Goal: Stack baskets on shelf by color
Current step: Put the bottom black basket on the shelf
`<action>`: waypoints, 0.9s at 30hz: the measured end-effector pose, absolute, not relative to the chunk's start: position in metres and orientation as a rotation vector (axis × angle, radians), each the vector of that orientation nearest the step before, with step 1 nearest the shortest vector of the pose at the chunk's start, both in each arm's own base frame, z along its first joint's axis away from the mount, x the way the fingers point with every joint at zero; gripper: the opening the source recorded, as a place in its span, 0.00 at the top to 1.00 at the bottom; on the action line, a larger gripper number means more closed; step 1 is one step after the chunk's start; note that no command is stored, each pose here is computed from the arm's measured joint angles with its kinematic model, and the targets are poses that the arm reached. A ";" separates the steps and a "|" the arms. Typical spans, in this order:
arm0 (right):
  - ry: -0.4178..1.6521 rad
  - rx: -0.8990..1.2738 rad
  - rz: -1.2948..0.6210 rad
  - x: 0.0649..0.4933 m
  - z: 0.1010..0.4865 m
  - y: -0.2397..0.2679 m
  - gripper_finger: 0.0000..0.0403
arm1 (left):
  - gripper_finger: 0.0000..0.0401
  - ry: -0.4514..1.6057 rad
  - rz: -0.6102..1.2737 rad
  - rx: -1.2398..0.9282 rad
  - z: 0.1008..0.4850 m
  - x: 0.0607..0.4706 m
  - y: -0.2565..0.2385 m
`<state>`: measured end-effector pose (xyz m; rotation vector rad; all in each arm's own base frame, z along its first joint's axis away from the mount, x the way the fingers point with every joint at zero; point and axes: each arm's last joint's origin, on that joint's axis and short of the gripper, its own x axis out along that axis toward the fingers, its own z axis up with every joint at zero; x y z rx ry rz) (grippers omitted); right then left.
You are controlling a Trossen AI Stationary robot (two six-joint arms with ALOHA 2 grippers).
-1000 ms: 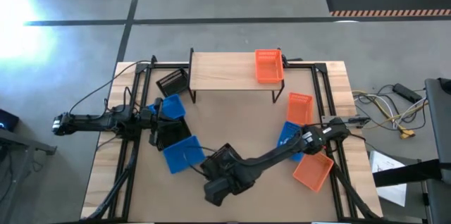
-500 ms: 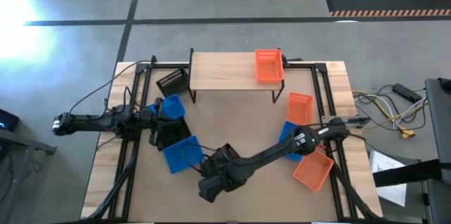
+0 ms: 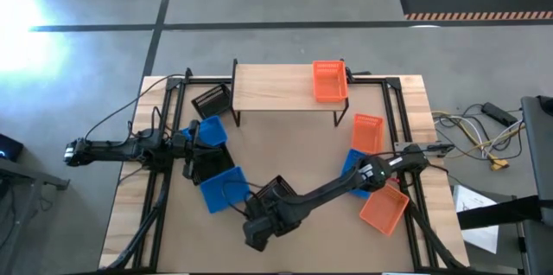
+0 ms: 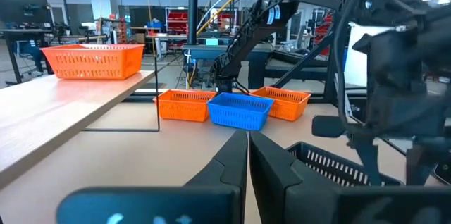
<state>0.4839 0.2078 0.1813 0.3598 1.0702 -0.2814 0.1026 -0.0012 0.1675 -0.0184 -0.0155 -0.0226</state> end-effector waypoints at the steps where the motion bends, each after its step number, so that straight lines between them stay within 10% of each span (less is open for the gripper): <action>1: 1.078 0.355 -0.285 0.484 0.179 0.208 0.67 | 1.00 -0.016 -0.022 -0.019 0.168 0.103 -0.001; 19: 1.317 0.066 -0.279 0.459 0.174 0.201 0.96 | 1.00 -0.016 -0.022 -0.018 0.168 0.103 -0.001; 27: 1.311 -0.060 -0.181 0.433 0.236 0.197 0.98 | 1.00 -0.016 -0.022 -0.018 0.168 0.103 -0.001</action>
